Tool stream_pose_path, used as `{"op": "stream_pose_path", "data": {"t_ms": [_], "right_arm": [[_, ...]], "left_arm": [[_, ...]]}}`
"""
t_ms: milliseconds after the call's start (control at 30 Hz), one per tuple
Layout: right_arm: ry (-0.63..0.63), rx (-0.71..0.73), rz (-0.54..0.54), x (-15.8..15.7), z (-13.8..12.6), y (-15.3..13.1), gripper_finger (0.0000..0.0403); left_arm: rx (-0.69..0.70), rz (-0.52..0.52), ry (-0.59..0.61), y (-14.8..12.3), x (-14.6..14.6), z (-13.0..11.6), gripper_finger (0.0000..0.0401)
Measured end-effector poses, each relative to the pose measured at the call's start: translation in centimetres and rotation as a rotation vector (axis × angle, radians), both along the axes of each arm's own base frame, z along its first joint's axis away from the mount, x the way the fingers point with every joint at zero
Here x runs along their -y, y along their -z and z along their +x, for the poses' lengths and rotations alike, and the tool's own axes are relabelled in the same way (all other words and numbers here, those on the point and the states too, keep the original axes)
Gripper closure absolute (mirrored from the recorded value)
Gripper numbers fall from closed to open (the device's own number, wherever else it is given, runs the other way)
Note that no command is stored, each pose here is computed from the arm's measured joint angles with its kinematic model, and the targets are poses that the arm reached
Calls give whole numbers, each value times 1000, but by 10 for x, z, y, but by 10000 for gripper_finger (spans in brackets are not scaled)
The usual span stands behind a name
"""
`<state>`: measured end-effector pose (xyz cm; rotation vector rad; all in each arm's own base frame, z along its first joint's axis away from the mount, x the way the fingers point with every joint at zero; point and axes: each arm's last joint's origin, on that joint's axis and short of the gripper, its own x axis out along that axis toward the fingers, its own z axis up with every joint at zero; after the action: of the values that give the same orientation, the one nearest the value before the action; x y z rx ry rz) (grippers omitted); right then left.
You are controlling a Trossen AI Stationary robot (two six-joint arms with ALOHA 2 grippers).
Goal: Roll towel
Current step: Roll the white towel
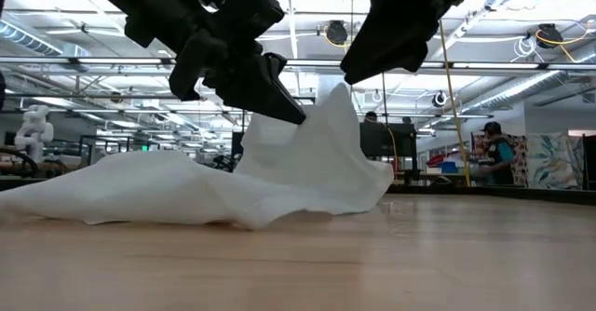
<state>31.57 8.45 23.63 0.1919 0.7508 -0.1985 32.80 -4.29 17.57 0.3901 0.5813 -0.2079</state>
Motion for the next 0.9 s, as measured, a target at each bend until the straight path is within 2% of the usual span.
{"op": "stream_pose_path", "data": {"t_ms": [133,267,367,467,633,767,900], "right_arm": [[-21,-83,-22,-9,-9,5,212],[-7,-136,-84,-24,-22,10,205],[-38,-79,-149,-45,-27,12,204],[-75,14,-268,-69,-26,23,206],[-29,117,-473,-94,-14,49,232],[56,128,-551,-96,-8,70,262],[132,139,-605,-94,-7,77,289]], "left_arm": [[-4,-12,17,0,1,0,393],[-4,-14,19,0,1,0,393],[-4,-14,19,0,1,0,393],[-3,-14,19,0,1,0,393],[3,-14,19,0,1,0,393],[6,-15,19,-1,1,0,393],[5,-15,19,-1,1,0,393]]}}
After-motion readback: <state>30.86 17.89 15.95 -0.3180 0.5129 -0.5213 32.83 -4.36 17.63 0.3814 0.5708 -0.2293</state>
